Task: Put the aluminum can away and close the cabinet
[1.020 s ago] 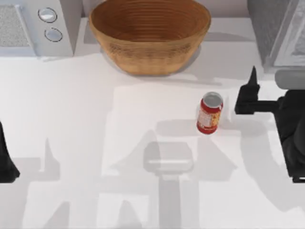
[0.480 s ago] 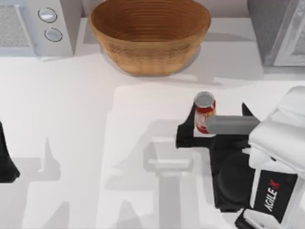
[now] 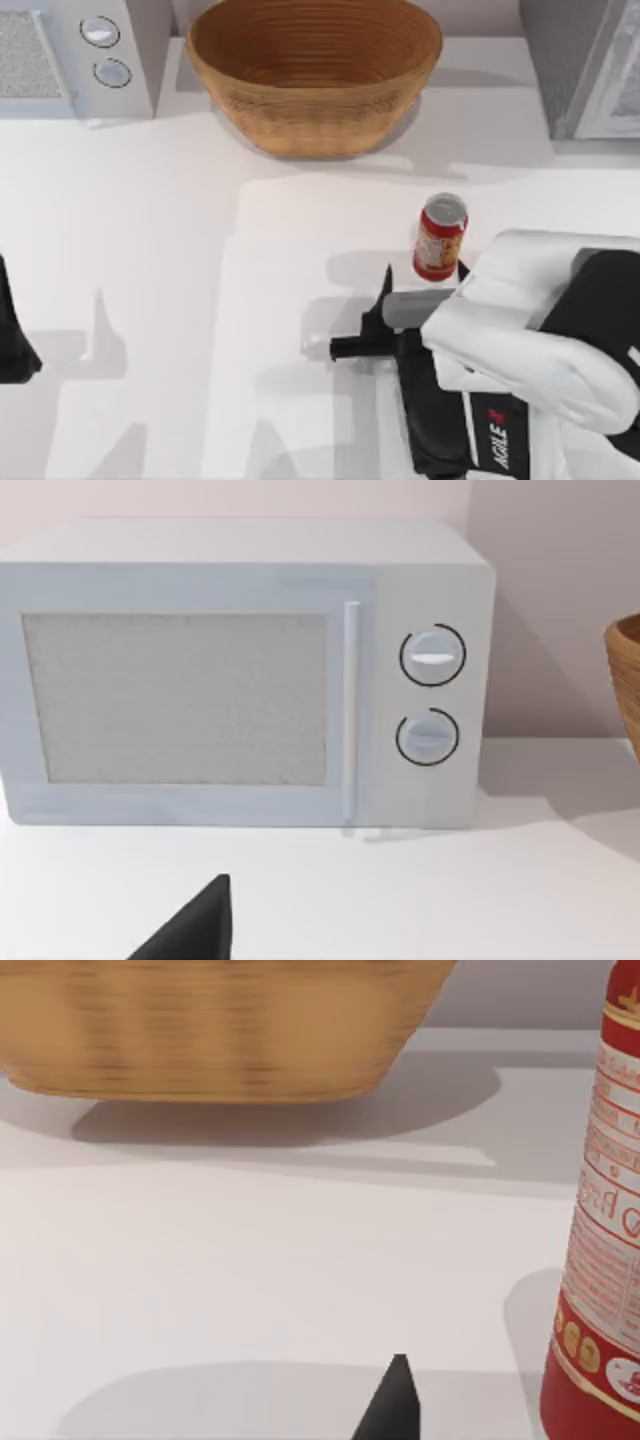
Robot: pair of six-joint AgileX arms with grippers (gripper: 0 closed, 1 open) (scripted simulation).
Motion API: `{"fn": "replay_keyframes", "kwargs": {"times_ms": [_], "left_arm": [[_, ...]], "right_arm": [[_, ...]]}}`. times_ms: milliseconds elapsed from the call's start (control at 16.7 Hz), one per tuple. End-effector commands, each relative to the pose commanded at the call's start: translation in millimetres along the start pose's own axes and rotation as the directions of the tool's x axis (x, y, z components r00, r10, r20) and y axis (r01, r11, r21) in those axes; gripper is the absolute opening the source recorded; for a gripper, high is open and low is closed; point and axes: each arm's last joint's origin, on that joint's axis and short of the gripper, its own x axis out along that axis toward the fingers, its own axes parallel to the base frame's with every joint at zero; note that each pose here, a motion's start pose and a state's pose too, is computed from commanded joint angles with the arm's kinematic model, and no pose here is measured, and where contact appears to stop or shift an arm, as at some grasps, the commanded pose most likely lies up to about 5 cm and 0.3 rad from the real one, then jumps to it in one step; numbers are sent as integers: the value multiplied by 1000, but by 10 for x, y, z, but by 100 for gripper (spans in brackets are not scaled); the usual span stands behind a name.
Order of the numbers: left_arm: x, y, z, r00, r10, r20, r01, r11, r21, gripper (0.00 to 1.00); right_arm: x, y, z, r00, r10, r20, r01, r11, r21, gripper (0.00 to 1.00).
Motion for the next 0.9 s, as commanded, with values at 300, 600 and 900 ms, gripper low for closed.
{"fn": "replay_keyframes", "kwargs": {"times_ms": [300,600,900], "left_arm": [[0,0,0,1000,0,0,0,1000,0,100],[0,0,0,1000,0,0,0,1000,0,100],[0,0,0,1000,0,0,0,1000,0,100]], "right_arm": [[159,138,-142,999,38,-25,-38,999,4,100],[316,93,-57,1000,-3,0,3,1000,1,100],[415,68,-25,1000,0,1,0,1000,-1,100]]}}
